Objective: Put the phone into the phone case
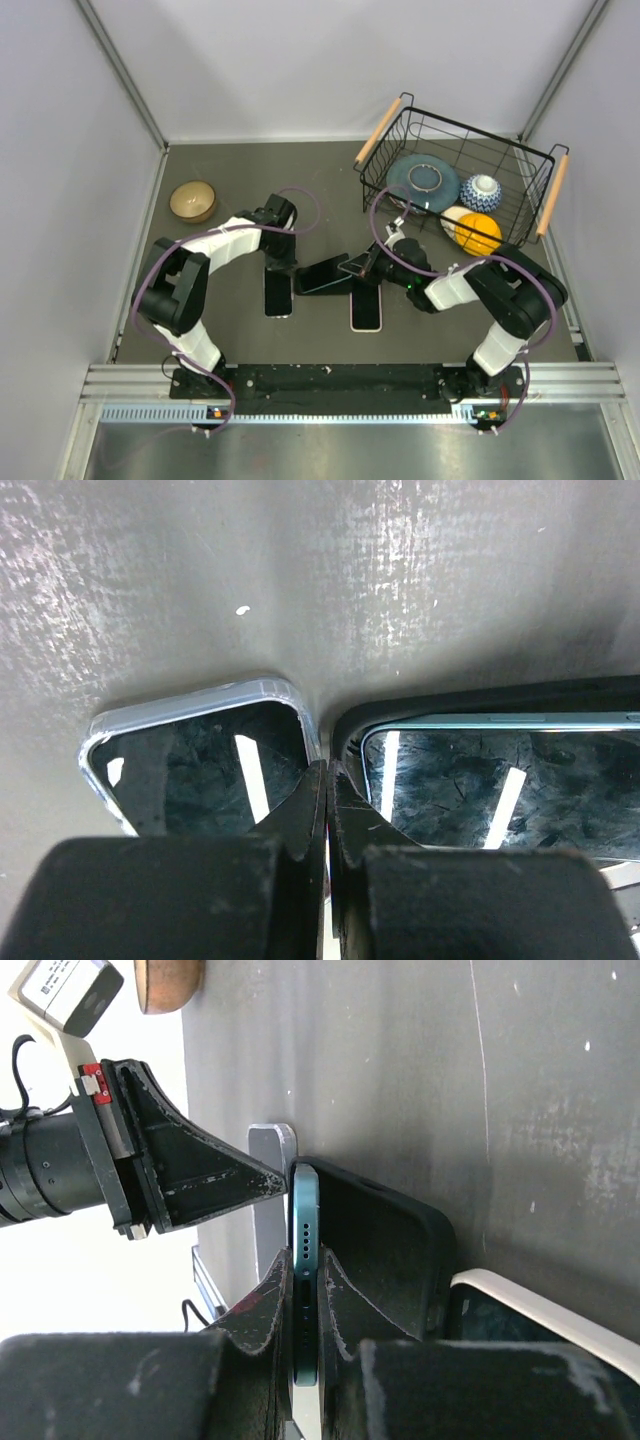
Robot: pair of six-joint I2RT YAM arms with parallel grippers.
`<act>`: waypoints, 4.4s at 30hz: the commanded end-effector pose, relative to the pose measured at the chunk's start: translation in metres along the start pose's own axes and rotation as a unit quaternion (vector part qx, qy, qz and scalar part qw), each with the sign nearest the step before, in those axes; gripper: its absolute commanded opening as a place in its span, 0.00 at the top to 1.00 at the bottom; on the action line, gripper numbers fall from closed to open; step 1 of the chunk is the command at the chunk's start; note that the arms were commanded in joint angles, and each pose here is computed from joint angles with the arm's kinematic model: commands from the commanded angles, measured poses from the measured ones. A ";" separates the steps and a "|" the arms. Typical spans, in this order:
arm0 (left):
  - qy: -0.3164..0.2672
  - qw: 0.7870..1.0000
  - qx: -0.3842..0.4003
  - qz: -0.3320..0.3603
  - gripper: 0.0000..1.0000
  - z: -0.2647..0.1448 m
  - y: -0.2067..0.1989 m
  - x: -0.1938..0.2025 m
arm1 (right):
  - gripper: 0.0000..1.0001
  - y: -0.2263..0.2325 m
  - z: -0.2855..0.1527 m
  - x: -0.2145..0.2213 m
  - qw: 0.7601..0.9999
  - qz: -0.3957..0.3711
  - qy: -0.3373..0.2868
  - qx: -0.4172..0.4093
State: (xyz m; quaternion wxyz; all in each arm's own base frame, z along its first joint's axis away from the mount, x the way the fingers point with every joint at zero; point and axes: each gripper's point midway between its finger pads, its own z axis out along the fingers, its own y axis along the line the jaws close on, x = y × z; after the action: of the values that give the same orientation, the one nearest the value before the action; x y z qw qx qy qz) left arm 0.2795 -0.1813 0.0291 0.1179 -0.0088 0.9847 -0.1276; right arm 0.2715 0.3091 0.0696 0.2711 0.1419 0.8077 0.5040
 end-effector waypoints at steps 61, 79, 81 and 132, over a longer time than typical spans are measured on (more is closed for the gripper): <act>0.030 0.999 -0.004 0.023 1.00 0.022 -0.025 0.048 | 1.00 -0.027 -0.006 -0.018 0.995 -0.062 0.079 0.009; 0.021 0.999 0.004 0.024 1.00 0.021 -0.035 0.048 | 1.00 -0.033 0.001 0.026 0.993 -0.036 0.115 0.014; 0.021 0.999 0.003 0.024 1.00 0.020 -0.035 0.049 | 0.94 -0.036 0.001 0.024 0.993 -0.037 0.110 0.026; -0.008 0.999 0.000 0.031 1.00 0.009 -0.036 0.034 | 0.44 -0.020 -0.007 -0.021 0.964 -0.152 0.214 -0.030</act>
State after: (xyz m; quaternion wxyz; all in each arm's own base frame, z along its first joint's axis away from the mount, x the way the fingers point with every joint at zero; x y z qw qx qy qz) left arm 0.2385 -0.2219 0.0295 0.1186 0.0190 0.9824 -0.1432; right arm 0.2822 0.2798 0.0448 0.1569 -0.0908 0.8750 0.4490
